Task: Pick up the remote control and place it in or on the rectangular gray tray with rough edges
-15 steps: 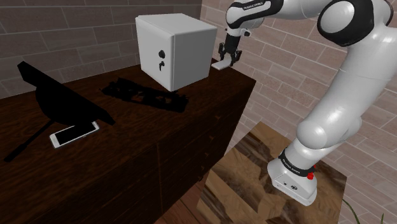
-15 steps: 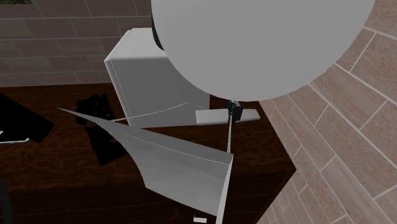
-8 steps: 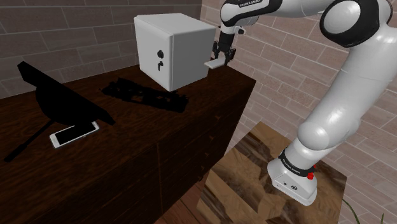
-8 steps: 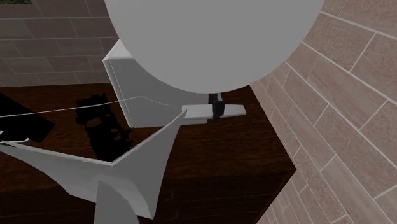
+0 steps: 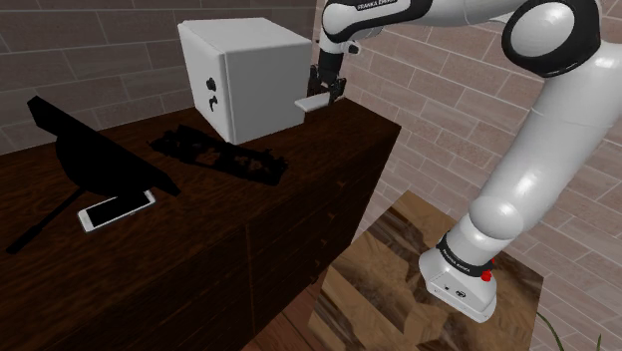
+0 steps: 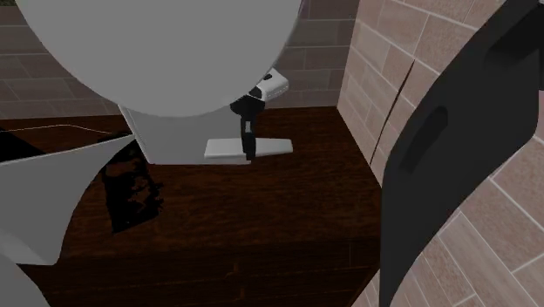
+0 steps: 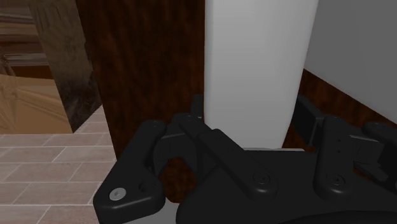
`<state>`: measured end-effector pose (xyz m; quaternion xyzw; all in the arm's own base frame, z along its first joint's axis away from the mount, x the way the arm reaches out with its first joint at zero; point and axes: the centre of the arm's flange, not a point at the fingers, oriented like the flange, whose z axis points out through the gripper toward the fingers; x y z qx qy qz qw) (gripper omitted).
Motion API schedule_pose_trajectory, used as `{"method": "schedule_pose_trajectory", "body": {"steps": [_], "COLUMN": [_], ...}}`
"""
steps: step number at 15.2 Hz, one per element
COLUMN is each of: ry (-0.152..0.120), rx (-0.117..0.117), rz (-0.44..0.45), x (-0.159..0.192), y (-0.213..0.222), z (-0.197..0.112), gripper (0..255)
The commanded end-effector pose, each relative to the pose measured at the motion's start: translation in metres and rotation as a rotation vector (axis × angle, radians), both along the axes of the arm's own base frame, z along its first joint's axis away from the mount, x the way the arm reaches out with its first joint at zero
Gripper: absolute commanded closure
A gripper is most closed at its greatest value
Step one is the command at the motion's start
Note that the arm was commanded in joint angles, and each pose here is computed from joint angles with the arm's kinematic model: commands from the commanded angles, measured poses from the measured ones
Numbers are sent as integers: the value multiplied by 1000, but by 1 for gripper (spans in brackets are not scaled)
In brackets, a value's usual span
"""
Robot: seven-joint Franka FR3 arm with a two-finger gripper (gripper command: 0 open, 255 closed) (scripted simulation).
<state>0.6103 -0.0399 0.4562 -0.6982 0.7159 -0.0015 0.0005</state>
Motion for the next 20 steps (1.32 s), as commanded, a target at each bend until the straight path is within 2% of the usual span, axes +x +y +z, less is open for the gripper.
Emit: {"method": "schedule_pose_trajectory", "body": {"steps": [1, 20], "ry": [11, 11], "rx": [9, 9], "rz": [27, 27], "x": [9, 62], "y": [40, 285], "z": [-7, -5], "gripper": [255, 255]}}
